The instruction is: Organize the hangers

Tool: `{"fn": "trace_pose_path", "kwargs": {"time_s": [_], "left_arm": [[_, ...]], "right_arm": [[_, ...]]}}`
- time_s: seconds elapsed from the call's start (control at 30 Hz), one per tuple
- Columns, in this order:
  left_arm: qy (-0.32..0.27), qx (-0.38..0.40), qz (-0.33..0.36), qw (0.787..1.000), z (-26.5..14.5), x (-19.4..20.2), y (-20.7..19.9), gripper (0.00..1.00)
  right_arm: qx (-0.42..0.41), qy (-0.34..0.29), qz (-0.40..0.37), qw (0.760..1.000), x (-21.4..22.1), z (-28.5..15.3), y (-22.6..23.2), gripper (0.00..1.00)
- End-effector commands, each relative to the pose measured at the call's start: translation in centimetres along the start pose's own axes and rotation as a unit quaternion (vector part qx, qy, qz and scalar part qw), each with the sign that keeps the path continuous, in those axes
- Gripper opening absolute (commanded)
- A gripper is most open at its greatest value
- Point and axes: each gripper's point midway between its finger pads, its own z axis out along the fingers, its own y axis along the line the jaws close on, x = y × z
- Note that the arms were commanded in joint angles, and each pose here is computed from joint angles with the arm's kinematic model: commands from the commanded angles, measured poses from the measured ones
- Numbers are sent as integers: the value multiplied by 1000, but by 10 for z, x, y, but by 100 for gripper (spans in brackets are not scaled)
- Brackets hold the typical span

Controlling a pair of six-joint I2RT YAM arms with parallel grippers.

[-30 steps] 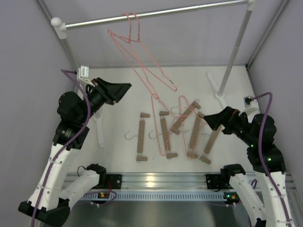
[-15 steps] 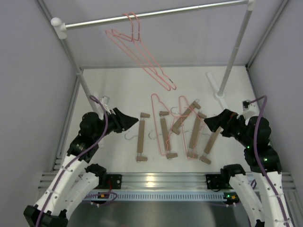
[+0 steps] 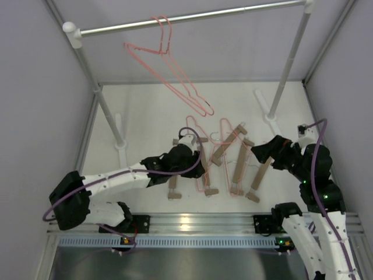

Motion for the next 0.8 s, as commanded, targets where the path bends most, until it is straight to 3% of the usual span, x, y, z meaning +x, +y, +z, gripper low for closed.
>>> {"fn": "trace_pose_path", "kwargs": {"time_s": [0.0, 0.4, 0.77], "left_arm": [[-78, -21, 38, 996, 20, -47, -22, 50], [-36, -68, 95, 993, 88, -41, -22, 44], [-3, -92, 97, 991, 114, -19, -6, 38]], "right_arm": [[-9, -19, -9, 1000, -9, -6, 6, 100], [-17, -20, -16, 1000, -10, -10, 10, 99], [-7, -19, -26, 999, -8, -12, 5, 99]]}}
